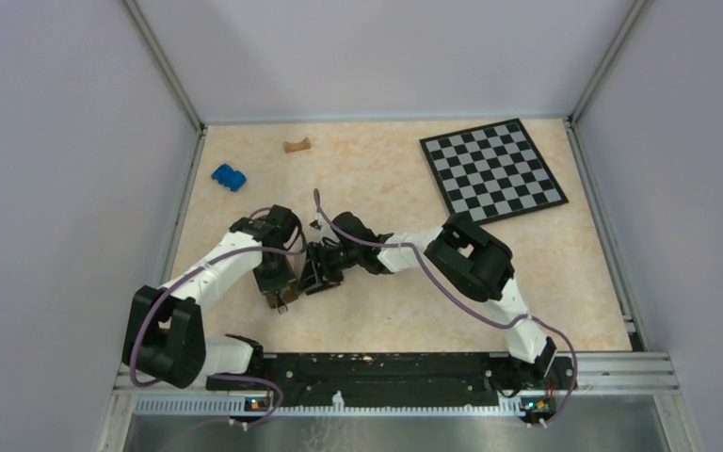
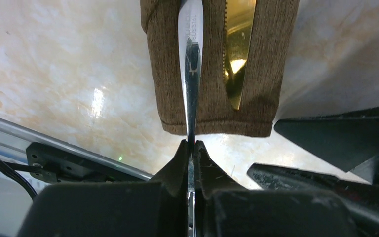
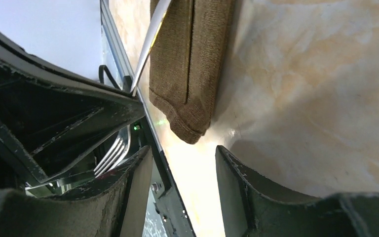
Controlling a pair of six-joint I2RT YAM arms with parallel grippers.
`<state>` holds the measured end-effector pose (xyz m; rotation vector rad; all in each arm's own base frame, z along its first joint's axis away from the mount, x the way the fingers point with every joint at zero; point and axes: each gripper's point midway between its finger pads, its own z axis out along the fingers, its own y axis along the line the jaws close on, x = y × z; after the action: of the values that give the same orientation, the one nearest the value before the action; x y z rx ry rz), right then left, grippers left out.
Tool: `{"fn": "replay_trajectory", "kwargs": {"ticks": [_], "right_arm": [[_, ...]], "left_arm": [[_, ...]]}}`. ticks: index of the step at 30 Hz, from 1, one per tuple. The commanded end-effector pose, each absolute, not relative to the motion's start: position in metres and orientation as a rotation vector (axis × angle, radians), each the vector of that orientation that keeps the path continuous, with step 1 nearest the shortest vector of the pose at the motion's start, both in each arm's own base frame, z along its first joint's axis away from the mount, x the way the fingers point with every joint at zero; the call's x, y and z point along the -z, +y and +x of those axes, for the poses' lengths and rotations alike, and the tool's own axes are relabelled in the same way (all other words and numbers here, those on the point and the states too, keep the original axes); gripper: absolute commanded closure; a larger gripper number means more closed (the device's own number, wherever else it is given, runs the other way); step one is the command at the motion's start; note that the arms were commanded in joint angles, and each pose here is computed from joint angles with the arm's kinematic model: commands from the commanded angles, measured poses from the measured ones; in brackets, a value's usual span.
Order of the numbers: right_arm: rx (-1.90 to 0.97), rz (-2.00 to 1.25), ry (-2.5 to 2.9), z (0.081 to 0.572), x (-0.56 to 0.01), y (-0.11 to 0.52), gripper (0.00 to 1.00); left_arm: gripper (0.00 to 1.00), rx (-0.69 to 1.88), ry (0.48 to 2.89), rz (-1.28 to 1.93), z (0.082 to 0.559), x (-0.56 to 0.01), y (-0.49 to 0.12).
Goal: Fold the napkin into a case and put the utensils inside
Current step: Insert the fork into the folded napkin.
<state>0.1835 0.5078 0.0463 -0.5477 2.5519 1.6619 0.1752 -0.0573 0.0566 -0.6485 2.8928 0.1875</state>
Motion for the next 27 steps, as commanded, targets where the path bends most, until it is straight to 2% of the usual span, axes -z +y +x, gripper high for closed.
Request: {"fn": "replay_trajectory", "kwargs": {"ticks": [1,12,16,21,26,27], "right_arm": [[-1.699,-0.618,2.505,0.176,-0.052,0.527,0.50],[-1.703,-0.616,2.527,0.179,-0.038,0.541,0.58],[-1.711,-0.602,2.523,0.183,-0.036,0.547,0.63],[-1.683,-0.586,2.530,0.189,-0.031,0.549,0.75],[-1.688,-0.571,2.531,0.188,-0.029,0.546,0.99],[-1.686,-0.568,2.532,0.188,-0.028,0.545,1.00]], "left_arm": [[1.00,-0.241,2.831,-0.583,0.200,-0.058,-0.050],[1.00,-0.319,2.800,-0.488,0.221,-0.053,-0.042],[1.00,-0.312,2.794,-0.455,0.227,-0.052,-0.043],[1.00,-0.289,2.785,-0.469,0.227,-0.054,-0.045],[1.00,-0.330,2.739,-0.439,0.235,-0.054,-0.039],[1.00,-0.341,2.729,-0.433,0.237,-0.054,-0.037]]}}
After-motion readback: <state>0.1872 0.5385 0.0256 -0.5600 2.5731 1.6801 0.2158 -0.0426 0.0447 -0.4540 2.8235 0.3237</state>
